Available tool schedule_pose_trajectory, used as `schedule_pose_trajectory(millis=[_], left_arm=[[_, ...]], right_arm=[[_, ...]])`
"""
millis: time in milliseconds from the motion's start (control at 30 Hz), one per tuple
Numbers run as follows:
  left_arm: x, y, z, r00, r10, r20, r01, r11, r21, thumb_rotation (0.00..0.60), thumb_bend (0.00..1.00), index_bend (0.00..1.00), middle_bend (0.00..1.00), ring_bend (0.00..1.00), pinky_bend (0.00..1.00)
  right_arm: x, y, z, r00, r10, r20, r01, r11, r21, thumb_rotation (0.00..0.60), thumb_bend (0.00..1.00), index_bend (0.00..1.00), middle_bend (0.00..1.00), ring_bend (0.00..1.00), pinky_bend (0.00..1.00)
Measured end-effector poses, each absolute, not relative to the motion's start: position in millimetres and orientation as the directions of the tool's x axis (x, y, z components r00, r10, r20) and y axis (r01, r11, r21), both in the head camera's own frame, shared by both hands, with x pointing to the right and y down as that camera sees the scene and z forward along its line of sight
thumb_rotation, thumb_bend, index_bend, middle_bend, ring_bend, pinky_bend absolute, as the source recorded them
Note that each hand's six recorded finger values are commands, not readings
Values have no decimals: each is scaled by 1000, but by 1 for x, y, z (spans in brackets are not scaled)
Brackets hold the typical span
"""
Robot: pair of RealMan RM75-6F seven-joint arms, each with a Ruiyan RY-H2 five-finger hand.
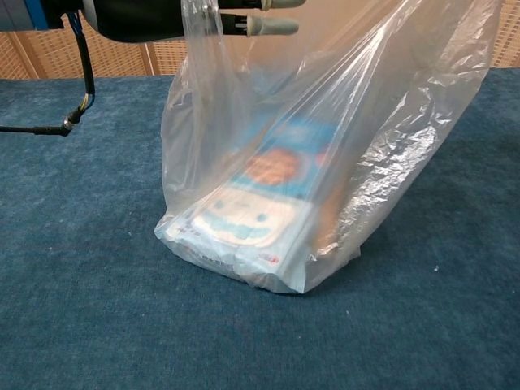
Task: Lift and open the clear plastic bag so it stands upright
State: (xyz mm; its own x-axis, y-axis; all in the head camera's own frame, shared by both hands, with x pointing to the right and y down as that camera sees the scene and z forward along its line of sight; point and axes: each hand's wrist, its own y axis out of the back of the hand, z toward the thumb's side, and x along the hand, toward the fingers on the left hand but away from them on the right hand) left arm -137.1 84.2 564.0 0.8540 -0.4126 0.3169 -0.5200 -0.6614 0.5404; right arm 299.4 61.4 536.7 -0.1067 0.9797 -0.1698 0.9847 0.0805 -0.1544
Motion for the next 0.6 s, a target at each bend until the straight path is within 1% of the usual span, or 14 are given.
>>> schedule_pose_trajectory(millis=[267,600], left_arm=[[-125,79,561,855,-416,310,-519,-666,536,0,116,164,227,119,120],[-100,75,555,869,-396,295,-494,-689,530,0,116,165,228,119,120]], right_arm=[[291,58,530,-85,983,-163,987,61,-149,547,61,261,249,124,90],[257,55,523,3,986,-168,989,-28,-146,543,61,260,247,124,90]])
